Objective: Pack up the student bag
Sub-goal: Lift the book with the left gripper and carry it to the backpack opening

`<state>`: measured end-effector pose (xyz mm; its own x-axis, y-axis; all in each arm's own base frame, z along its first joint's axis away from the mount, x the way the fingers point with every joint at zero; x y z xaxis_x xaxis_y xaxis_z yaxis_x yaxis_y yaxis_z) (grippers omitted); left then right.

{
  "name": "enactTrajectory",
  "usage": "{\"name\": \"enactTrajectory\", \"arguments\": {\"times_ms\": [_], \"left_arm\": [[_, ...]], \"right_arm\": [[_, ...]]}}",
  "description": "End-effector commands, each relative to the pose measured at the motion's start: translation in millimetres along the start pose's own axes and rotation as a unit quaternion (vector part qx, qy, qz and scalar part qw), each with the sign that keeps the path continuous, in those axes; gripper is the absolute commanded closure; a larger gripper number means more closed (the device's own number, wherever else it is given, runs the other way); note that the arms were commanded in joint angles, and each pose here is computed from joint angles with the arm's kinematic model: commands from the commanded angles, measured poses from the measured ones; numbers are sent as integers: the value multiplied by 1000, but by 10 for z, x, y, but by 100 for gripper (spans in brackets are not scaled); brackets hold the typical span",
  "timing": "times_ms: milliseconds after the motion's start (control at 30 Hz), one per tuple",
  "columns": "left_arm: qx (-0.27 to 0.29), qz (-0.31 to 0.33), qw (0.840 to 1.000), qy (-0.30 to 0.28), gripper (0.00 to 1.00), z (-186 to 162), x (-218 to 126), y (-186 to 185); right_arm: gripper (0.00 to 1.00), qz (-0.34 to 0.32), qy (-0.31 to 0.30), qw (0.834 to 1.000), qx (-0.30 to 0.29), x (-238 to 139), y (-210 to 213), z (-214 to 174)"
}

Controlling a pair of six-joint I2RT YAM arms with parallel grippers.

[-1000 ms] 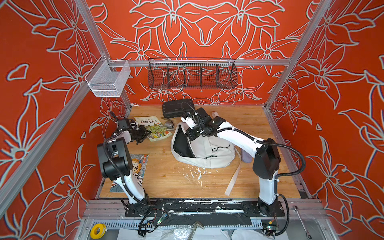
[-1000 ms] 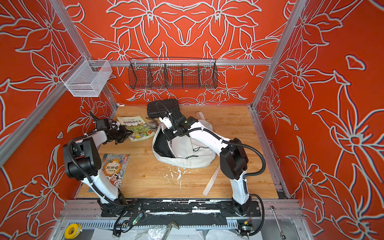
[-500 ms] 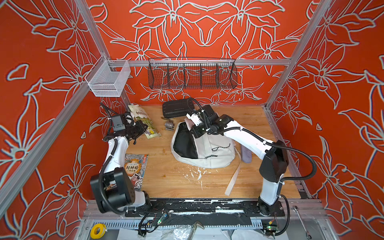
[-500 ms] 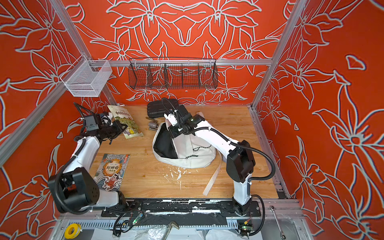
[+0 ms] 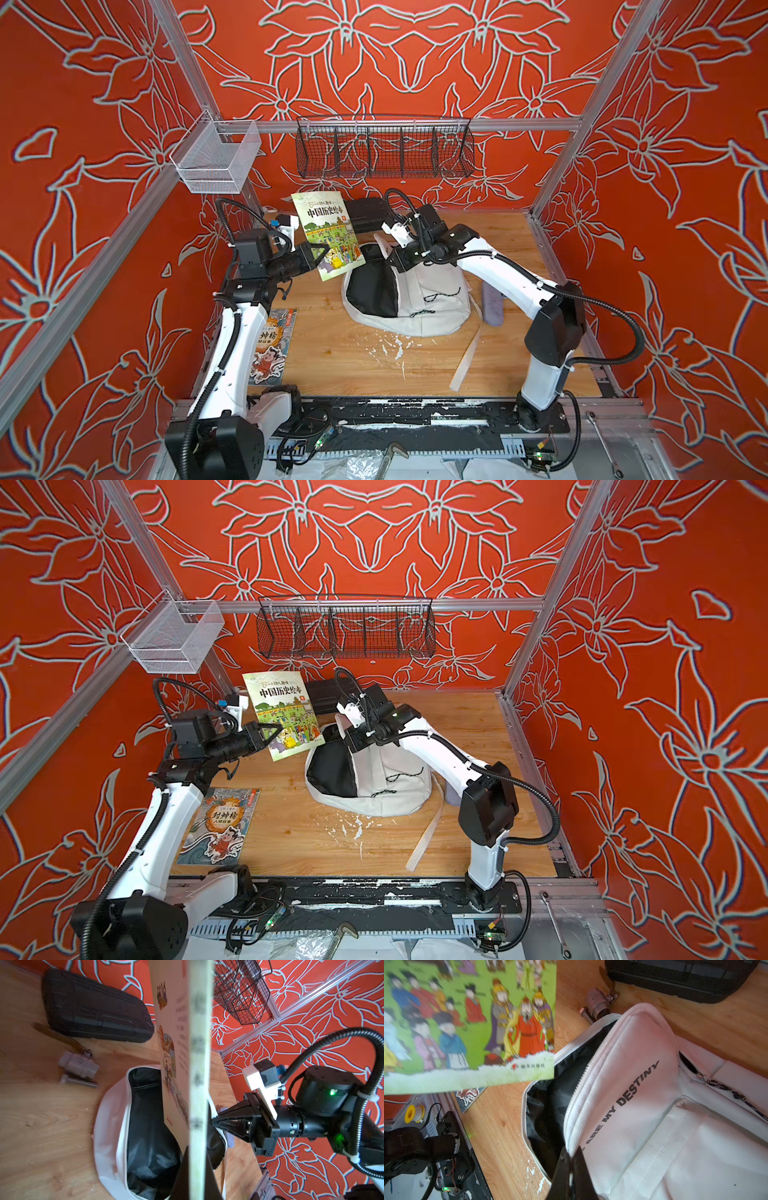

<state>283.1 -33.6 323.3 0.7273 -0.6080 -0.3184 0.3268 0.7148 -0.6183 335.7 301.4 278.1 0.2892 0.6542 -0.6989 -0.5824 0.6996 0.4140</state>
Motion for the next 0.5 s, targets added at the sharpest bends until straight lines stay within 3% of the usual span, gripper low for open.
{"name": "enactTrajectory", "arguments": {"times_ms": [0,233,467], "left_arm": [[-7,-16,1000,-9,100,-96,69,8],[-5,-23,999,-27,100,-285,461,9],[14,37,994,-99,100,-515,748,55]], "right_arm": [[100,40,-37,998,8,-344,176,146],[100,90,-43,995,16,-471,315,197],[100,111,-54,992,28,-577,385,280]]}}
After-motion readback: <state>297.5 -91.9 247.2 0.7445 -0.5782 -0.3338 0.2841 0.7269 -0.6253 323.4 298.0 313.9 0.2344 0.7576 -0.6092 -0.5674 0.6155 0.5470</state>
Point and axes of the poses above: each gripper's point midway between its finger pads, its own x axis out along the fingers, its own y axis along the line the jaws close on, z = x × y, the point moved 7 cm from there along -x, back along the fingers, and after that the axes turned 7 degrees about x, right-handed, at the moved point
